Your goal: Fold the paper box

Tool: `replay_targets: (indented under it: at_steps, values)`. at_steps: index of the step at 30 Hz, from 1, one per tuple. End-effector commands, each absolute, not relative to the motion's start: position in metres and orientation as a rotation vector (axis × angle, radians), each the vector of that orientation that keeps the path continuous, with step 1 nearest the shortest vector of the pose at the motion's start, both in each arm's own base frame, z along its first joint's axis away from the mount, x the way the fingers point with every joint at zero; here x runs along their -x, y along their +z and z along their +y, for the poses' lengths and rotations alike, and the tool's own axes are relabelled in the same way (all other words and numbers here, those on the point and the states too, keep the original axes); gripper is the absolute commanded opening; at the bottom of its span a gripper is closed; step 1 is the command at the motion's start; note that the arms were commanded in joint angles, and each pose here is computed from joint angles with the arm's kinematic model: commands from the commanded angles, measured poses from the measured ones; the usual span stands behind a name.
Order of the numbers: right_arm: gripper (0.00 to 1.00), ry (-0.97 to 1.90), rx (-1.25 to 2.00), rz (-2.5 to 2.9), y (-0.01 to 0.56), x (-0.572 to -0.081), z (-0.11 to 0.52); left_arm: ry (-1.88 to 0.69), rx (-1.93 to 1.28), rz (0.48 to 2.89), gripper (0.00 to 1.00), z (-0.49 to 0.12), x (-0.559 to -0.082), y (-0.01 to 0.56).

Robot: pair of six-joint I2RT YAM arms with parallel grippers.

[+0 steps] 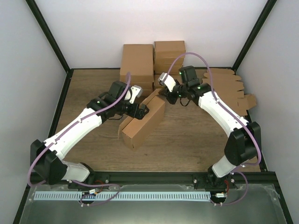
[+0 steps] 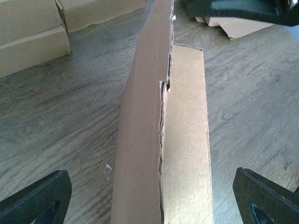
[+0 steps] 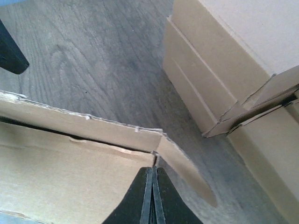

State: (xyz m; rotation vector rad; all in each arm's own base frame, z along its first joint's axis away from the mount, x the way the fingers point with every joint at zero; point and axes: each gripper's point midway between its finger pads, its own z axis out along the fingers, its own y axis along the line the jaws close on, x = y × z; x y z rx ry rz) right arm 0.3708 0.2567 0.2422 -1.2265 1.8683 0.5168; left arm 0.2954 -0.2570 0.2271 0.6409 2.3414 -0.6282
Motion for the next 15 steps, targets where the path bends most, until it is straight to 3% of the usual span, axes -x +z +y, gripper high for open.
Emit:
replay_targets:
  at_steps: [1, 7, 9, 12, 15]
  values:
    - [0.01, 0.570, 1.126, 1.920, 0.265, -0.361, 0.262, -0.647, -0.685, 2.309, 0.98, -0.265, -0.297, 0.237]
    - [0.04, 0.622, 1.079, 1.958, 0.269, -0.354, 0.265, -0.660, -0.708, 2.321, 0.98, -0.267, -0.294, 0.233]
    - [0.45, 0.567, 1.073, 1.941, 0.270, -0.358, 0.261, -0.655, -0.710, 2.321, 0.98, -0.266, -0.294, 0.232]
    - [0.60, 0.463, 1.100, 1.873, 0.278, -0.366, 0.255, -0.650, -0.708, 2.320, 0.98, -0.267, -0.295, 0.233]
    - [0.66, 0.393, 1.227, 1.735, 0.283, -0.366, 0.254, -0.646, -0.705, 2.325, 0.98, -0.267, -0.296, 0.234]
